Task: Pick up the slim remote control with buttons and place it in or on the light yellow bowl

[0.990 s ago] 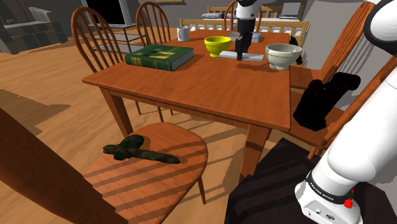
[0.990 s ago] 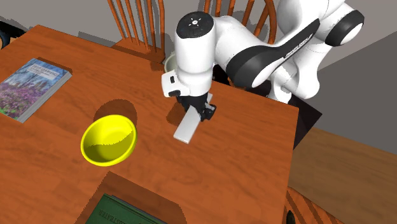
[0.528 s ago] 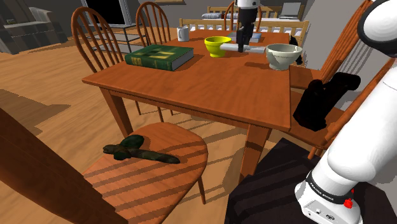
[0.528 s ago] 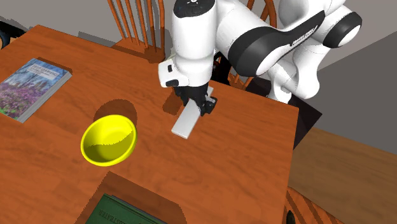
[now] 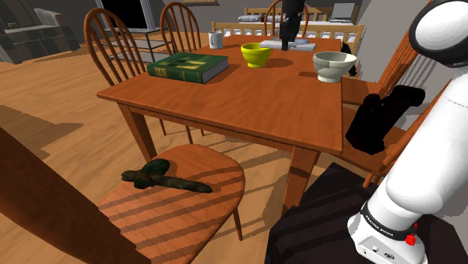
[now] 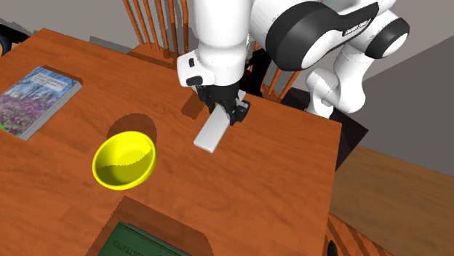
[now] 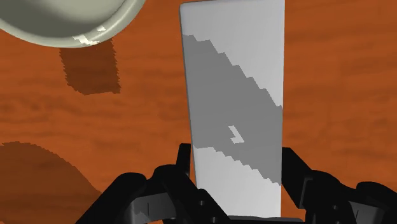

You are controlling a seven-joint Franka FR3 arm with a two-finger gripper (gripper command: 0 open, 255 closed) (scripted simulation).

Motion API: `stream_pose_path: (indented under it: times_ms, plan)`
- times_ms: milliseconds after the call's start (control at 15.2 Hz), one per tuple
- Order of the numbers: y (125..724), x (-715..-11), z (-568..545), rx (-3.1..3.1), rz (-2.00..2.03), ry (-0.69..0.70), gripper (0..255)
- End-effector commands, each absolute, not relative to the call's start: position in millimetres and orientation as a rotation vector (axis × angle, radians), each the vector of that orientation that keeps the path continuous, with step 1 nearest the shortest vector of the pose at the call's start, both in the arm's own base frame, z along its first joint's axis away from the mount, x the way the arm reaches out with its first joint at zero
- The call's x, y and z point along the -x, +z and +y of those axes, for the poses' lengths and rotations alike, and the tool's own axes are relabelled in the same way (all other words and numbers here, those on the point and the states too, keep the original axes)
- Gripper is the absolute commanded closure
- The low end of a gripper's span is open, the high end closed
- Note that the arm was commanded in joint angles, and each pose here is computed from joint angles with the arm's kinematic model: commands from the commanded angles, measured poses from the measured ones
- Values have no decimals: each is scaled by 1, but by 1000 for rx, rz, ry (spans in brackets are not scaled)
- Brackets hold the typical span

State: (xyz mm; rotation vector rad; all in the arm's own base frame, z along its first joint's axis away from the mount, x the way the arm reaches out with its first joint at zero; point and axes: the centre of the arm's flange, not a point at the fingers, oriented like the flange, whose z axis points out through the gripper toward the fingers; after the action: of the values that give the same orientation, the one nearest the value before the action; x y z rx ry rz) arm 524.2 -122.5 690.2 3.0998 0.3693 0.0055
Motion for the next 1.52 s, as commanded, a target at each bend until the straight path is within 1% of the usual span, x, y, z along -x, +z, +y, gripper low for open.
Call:
stream_pose_path:
  times_ms: [0,198,1254,1452]
  plan:
    - [701,-524,-123,-3100,369,6,255]
    - [715,-524,-123,-3100,369,6,255]
    - [716,-409,-300,-3100,369,6,255]
    - [705,-405,-308,-3100,369,6,255]
